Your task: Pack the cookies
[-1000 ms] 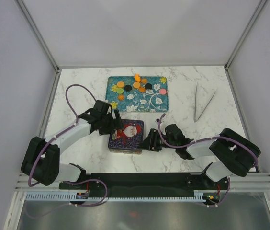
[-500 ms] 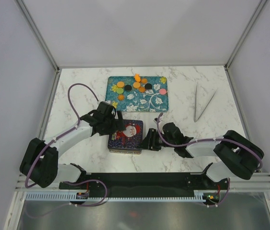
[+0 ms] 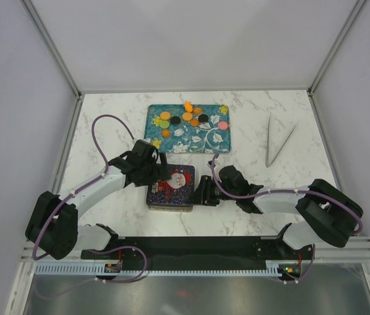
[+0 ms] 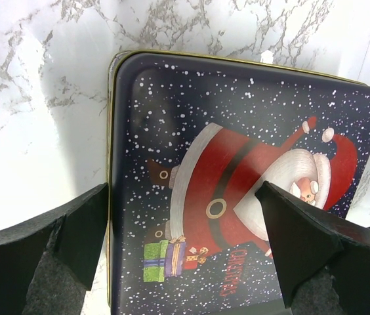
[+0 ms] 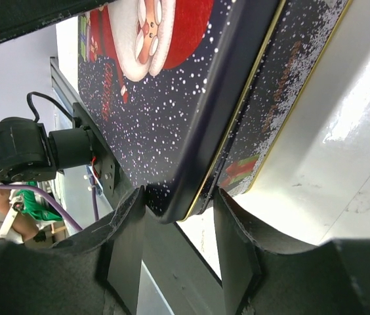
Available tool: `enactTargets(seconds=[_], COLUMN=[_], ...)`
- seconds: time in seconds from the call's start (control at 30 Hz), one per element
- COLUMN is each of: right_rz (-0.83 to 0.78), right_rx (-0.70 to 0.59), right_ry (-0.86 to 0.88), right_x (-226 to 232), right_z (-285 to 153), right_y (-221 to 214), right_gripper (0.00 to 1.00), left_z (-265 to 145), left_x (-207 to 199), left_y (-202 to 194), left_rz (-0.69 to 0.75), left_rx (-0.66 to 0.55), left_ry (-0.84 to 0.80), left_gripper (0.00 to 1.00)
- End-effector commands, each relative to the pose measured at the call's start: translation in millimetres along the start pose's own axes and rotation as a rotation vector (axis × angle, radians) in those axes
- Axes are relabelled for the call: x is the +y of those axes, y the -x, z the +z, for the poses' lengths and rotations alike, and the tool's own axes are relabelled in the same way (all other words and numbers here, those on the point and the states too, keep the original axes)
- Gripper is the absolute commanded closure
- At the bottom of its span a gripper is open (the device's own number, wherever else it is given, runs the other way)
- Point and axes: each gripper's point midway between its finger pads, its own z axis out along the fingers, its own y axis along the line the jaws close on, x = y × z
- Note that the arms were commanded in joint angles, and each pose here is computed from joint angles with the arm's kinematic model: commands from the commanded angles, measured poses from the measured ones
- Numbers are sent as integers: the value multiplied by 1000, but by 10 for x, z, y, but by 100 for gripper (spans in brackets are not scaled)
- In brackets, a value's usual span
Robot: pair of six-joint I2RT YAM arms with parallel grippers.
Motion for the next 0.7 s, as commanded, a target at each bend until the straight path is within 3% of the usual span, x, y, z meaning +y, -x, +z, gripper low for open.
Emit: enactTargets(seconds=[0.0,0.1,0.3,0.47,0.67], right_rz=[-62,-73,-81,-85,-79], right_rx=[-81,-84,-87,-84,-66], right_ry=[-135,-144,-152,-149,-145], right_x=[-226,-209,-200,-195,-222], right_z=[53,33,19,22,79], right_y=[168,187,210,205,153], right_gripper=[65,55,49,38,38], left_z=[-150,-140,-133,-119,-78], left_x=[-423,-397,-383,-351,-305], left_y=[-281,-280,-222,-232,-290], left_rz=[4,11,26,30,12], left_rx=[126,135,133,139,149], left_ry=[-172,-149,-116,-100,-85], left_gripper=[2,5,11,9,7])
